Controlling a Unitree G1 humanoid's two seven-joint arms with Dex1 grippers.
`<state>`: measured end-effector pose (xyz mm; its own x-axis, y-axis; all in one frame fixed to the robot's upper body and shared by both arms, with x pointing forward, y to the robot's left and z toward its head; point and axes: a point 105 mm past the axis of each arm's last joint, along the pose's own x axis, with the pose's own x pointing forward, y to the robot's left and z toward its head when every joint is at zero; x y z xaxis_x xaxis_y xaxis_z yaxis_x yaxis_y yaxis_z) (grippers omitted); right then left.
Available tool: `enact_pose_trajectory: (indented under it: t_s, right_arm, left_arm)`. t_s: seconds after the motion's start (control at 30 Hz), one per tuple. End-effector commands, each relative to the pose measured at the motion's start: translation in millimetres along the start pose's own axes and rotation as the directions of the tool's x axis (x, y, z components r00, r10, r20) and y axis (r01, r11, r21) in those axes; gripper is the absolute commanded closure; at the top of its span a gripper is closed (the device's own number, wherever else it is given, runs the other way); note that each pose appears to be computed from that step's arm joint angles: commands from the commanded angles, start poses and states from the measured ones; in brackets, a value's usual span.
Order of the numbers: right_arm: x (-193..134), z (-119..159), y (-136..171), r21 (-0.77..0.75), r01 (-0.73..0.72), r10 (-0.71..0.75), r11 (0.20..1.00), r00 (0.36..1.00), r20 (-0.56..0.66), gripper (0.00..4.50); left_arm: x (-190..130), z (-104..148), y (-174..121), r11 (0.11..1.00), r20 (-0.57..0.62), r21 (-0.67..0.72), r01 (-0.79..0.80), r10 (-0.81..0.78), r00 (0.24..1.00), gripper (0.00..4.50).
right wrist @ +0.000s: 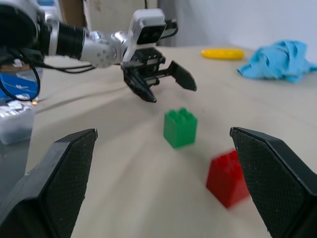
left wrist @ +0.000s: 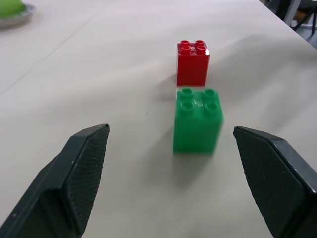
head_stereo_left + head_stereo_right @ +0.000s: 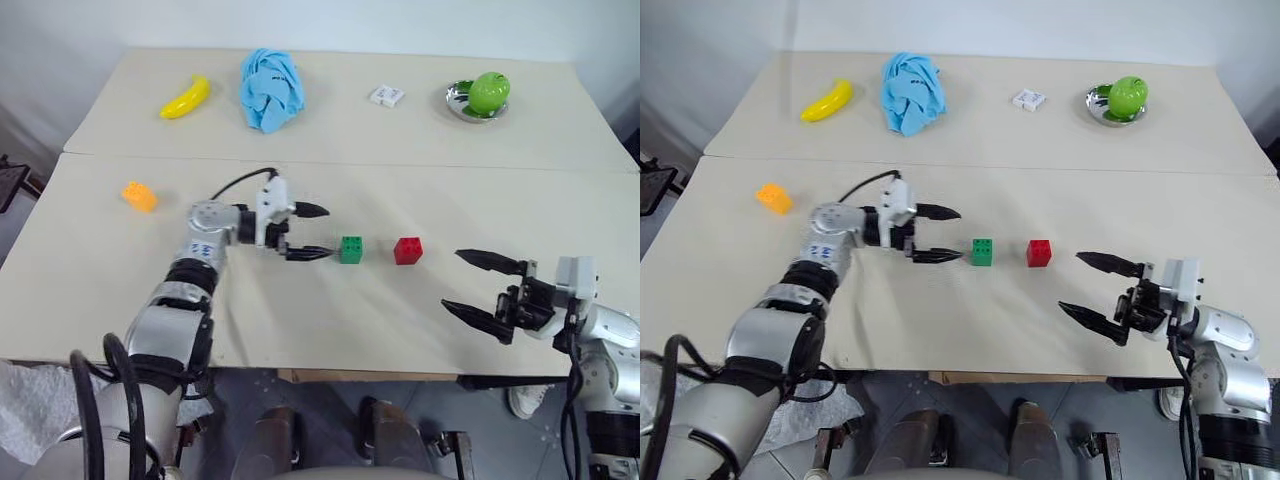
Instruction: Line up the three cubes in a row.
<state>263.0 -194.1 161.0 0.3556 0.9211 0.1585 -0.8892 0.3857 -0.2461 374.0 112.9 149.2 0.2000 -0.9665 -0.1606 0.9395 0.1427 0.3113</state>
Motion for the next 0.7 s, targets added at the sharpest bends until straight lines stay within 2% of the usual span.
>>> enact_pose_trajectory:
  t_s: [0.03, 0.07, 0.17, 0.3, 0.37, 0.47, 0.5, 0.6, 0.7]
  right_arm:
    - [17, 13, 1, -0.005, -0.031, 0.032, 0.999, 0.997, 0.064, 0.00]
    - [22, 14, 0, -0.023, -0.033, 0.035, 0.999, 0.997, 0.076, 0.00]
    - [36, 18, 3, -0.015, -0.077, 0.078, 0.997, 0.991, 0.109, 0.00]
    - [49, 19, 9, -0.033, -0.136, 0.139, 0.990, 0.985, 0.100, 0.00]
    - [56, 22, 8, -0.053, -0.132, 0.137, 0.990, 0.984, 0.113, 0.00]
    - [64, 25, 8, -0.083, -0.138, 0.148, 0.987, 0.982, 0.117, 0.00]
    - [66, 26, 8, -0.091, -0.140, 0.150, 0.986, 0.982, 0.117, 0.00]
    - [69, 30, 8, -0.081, -0.145, 0.154, 0.986, 0.980, 0.129, 0.00]
    - [69, 29, 8, -0.066, -0.146, 0.153, 0.987, 0.981, 0.122, 0.00]
  left_arm:
    - [-47, 10, -2, 0.985, 0.073, 0.018, -0.172, 0.170, 0.983, 0.10]
    - [-59, 12, -4, 0.973, 0.089, 0.005, -0.232, 0.231, 0.969, 0.10]
    - [-103, 20, -9, 0.860, 0.140, -0.013, -0.509, 0.506, 0.851, 0.10]
    - [-160, 6, -37, 0.622, 0.091, -0.094, -0.777, 0.783, 0.615, 0.10]
    - [-190, -8, -65, 0.460, 0.041, -0.155, -0.874, 0.887, 0.459, 0.10]
    - [-227, -27, -99, 0.271, -0.059, -0.181, -0.945, 0.957, 0.285, 0.10]
    - [-235, -31, -106, 0.232, -0.081, -0.175, -0.957, 0.965, 0.249, 0.10]
    - [-256, -41, -123, 0.134, -0.128, -0.192, -0.972, 0.979, 0.161, 0.10]
    - [-267, -42, -127, 0.071, -0.131, -0.209, -0.975, 0.986, 0.100, 0.10]
